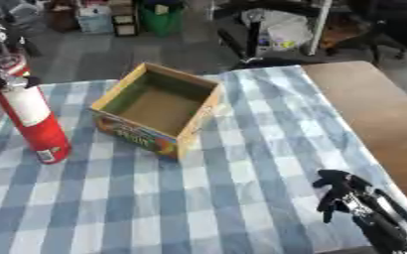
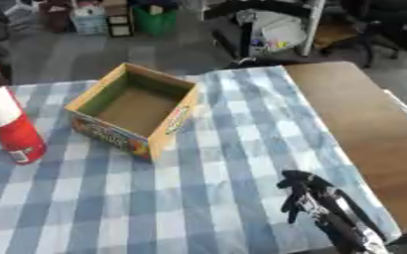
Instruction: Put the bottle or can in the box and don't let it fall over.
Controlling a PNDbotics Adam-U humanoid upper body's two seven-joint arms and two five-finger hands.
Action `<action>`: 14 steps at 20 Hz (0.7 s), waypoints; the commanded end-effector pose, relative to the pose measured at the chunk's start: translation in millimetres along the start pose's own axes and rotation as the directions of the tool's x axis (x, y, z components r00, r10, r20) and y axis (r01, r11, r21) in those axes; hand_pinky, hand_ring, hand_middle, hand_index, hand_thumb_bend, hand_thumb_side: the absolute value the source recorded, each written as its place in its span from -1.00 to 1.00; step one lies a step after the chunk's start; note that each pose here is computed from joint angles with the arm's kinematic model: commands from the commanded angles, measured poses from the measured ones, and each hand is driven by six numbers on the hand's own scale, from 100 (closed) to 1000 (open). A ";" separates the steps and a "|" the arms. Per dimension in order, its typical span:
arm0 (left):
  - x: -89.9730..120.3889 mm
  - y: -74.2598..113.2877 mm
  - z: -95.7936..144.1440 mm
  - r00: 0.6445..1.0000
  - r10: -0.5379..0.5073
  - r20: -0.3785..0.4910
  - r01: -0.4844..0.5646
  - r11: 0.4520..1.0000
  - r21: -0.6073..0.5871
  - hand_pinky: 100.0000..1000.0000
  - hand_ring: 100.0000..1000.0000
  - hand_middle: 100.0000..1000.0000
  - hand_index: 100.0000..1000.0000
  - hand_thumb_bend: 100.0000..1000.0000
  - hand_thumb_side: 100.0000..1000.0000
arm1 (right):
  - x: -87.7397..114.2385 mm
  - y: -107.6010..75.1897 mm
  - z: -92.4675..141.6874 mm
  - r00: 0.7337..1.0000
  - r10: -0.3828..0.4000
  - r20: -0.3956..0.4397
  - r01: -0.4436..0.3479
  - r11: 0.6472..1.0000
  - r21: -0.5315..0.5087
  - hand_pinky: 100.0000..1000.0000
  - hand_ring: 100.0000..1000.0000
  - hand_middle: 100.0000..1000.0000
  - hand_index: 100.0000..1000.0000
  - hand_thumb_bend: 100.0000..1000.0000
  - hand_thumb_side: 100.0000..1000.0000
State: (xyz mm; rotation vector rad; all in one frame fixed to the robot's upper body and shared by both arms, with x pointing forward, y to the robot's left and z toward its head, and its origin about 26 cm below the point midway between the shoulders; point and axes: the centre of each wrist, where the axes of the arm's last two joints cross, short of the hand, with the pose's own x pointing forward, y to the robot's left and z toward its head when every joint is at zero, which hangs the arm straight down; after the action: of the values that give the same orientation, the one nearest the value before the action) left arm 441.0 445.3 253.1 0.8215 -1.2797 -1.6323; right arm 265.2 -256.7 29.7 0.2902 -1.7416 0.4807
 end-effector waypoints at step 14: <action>-3.7 51.2 33.8 0.930 -0.235 0.281 0.269 0.959 -0.089 -1.00 -0.42 -0.21 0.16 -1.00 -0.87 | 5.7 -3.9 -1.9 1.000 0.009 0.018 -0.009 1.000 -0.001 -0.40 -0.12 0.25 0.58 -1.00 0.13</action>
State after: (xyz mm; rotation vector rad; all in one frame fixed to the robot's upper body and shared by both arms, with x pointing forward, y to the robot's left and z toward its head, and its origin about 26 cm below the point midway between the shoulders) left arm 434.9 448.9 276.3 0.8289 -1.4356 -1.5793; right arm 265.2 -256.7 29.7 0.2898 -1.7420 0.4802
